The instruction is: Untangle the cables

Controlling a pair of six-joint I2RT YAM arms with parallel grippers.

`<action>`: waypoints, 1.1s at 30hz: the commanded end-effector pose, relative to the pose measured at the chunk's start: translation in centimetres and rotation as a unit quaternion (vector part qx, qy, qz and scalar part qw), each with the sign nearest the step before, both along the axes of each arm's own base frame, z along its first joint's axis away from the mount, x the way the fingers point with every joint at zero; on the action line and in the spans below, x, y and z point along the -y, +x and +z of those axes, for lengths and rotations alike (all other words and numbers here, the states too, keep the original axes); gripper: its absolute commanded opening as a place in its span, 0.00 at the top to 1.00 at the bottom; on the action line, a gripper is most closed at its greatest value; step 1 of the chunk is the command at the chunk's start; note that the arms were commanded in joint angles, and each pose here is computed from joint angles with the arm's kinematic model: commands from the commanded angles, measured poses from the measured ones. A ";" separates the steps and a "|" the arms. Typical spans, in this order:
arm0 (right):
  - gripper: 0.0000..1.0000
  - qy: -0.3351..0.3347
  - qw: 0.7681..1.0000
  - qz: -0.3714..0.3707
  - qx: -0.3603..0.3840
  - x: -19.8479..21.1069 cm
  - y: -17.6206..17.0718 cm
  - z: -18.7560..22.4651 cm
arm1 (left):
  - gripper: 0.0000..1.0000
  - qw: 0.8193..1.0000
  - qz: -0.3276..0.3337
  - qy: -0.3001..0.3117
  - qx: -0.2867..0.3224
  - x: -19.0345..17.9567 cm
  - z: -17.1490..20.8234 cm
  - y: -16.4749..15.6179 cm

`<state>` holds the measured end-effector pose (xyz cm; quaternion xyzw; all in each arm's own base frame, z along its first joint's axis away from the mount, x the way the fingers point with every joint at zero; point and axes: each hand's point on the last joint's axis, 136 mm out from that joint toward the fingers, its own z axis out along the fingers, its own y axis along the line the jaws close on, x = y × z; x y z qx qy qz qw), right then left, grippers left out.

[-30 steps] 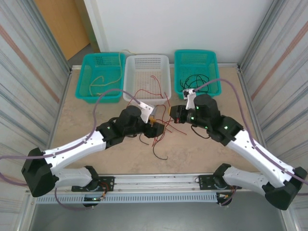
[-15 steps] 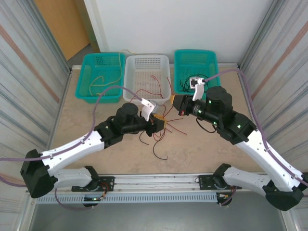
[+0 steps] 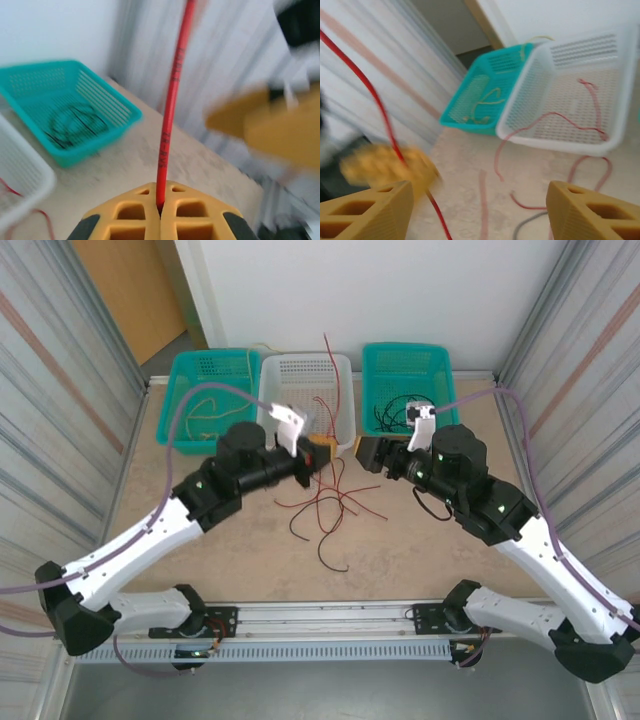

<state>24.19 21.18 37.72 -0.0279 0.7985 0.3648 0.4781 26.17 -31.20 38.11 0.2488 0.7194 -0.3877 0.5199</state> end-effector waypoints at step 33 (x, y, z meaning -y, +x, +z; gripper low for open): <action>0.31 -0.072 0.978 -0.126 -0.148 7.7 -2.5 -13.2 | 0.32 0.973 0.197 0.002 -0.118 -5.2 -7.6 26.5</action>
